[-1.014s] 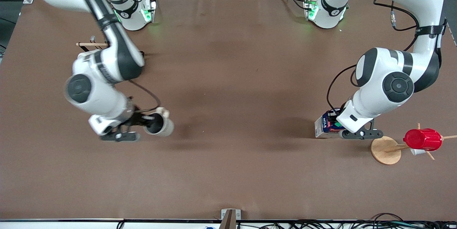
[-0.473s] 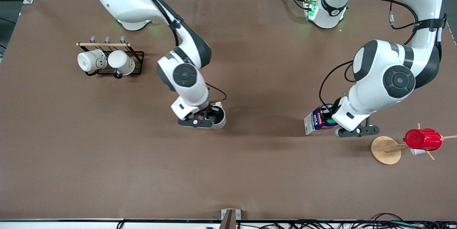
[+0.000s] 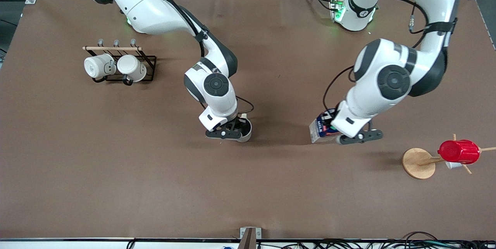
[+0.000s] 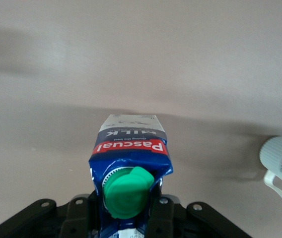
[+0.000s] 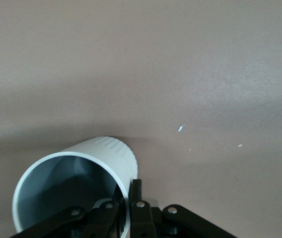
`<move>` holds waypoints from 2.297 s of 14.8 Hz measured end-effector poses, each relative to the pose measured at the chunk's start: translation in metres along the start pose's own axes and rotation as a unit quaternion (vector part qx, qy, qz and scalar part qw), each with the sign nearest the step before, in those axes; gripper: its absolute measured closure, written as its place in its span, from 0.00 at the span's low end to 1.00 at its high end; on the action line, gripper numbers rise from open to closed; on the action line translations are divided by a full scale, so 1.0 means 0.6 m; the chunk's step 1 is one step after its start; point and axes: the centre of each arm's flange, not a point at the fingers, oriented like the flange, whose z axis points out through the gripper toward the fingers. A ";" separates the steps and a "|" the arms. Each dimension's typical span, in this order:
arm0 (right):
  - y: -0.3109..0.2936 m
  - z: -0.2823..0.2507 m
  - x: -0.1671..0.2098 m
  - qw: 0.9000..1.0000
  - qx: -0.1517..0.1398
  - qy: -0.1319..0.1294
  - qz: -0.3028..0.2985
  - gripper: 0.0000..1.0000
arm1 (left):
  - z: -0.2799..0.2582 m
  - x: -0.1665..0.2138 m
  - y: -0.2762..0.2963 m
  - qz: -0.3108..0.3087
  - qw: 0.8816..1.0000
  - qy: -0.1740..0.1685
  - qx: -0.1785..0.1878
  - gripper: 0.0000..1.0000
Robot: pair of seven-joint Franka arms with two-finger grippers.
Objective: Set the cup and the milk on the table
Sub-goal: 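Lower the mug onto the table while the left gripper carries the carton, then set the carton beside the mug with the left gripper while the right gripper withdraws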
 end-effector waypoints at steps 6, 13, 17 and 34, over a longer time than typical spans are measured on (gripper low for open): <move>0.014 -0.083 0.027 0.999 -0.016 0.002 0.029 0.34 | 0.040 -0.027 0.120 -0.023 1.000 -0.005 -0.006 0.66; 0.353 -0.489 0.156 0.987 -0.067 0.040 0.143 0.00 | 0.074 -0.043 0.214 -0.033 0.999 0.011 -0.031 0.66; 0.553 -0.597 0.161 0.987 -0.093 0.020 0.126 0.00 | 0.096 -0.072 0.280 -0.053 0.998 0.015 -0.044 0.67; 0.771 -0.697 0.102 0.996 -0.021 -0.045 0.072 0.00 | 0.118 -0.083 0.333 -0.057 0.997 0.025 -0.049 0.11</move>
